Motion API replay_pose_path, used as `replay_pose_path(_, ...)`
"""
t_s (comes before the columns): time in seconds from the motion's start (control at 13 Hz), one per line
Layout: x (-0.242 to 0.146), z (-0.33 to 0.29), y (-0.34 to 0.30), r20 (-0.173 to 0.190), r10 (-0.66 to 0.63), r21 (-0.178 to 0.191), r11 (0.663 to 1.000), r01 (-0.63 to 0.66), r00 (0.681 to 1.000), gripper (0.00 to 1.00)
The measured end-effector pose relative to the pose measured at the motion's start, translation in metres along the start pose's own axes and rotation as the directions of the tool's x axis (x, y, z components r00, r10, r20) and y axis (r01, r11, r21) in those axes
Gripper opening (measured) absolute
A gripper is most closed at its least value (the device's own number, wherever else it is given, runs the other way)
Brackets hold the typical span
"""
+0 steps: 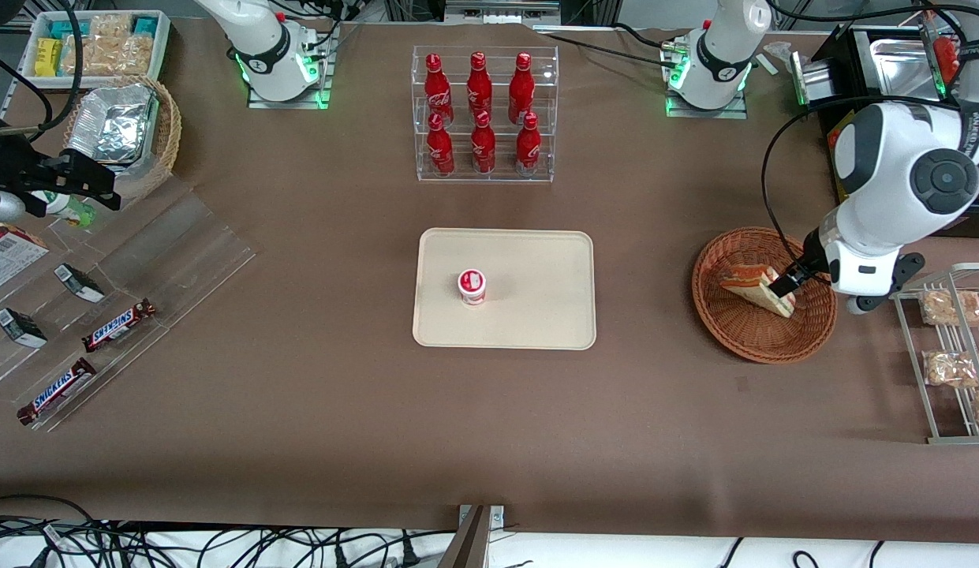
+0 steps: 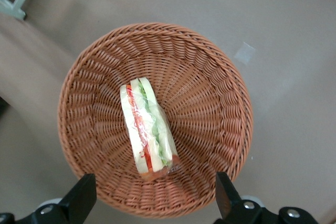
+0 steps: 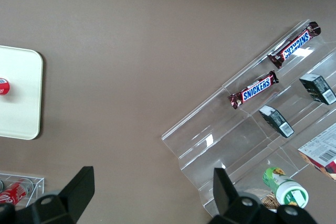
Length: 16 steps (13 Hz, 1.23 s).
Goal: Place sandwich from basket to tray
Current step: 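Lower the open left gripper around the sandwich and close it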
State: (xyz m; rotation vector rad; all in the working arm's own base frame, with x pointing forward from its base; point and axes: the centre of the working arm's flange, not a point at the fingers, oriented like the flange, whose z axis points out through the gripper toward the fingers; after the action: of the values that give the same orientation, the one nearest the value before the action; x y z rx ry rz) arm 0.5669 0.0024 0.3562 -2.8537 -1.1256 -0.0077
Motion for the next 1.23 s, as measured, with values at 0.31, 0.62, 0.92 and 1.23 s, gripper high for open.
replay_pose_path(0.31, -0.01, 0.041, -0.019, -0.028, -0.102, -0.047, 0.994, 0.1, 0.994, 1.0)
replay_pose_path(0.62, -0.02, 0.068, -0.022, -0.036, -0.167, -0.077, 0.984, 0.164, 0.985, 1.0)
replay_pose_path(0.92, -0.026, 0.093, -0.023, -0.038, -0.209, -0.097, 0.974, 0.204, 0.977, 1.0)
replay_pose_path(1.23, -0.027, 0.115, -0.022, -0.033, -0.217, -0.087, 0.973, 0.214, 0.976, 1.0)
